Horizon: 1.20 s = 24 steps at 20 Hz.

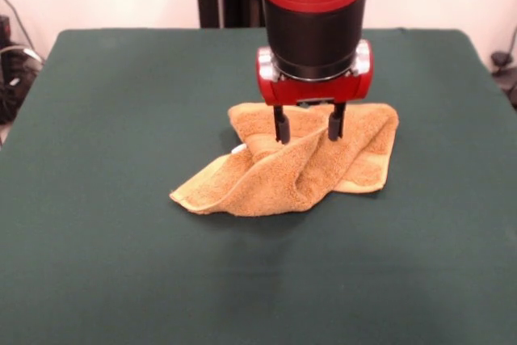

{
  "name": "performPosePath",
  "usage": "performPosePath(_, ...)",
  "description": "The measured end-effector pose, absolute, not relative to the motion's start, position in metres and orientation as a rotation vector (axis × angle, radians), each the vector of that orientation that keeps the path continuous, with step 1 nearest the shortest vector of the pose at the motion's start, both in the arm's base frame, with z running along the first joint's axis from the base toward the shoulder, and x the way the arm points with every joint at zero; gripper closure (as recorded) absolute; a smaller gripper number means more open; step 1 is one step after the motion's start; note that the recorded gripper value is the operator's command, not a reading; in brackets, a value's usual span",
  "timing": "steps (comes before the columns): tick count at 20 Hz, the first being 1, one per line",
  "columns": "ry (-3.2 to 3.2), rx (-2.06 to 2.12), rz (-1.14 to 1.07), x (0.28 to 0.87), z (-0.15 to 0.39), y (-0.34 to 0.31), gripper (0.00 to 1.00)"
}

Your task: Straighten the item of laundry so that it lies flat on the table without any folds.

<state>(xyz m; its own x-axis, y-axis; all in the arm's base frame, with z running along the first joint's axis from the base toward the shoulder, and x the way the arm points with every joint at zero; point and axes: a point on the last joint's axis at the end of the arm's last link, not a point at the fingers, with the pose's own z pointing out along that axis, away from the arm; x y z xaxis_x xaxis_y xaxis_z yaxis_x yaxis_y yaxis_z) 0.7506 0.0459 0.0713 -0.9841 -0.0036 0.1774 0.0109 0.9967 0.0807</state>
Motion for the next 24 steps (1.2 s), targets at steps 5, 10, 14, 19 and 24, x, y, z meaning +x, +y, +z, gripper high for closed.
performPosePath(5, -2.958, -0.007, -0.122, 0.75, 0.068, 0.046, 0.0)
performPosePath(10, -2.958, -0.008, -0.121, 0.75, 0.069, 0.045, 0.0)
performPosePath(14, -2.958, -0.01, -0.122, 0.75, 0.068, 0.044, 0.0)
performPosePath(19, -2.975, -0.025, -0.127, 0.752, 0.05, 0.039, 0.0)
performPosePath(24, -3.011, -0.04, -0.134, 0.751, 0.025, 0.035, 0.0)
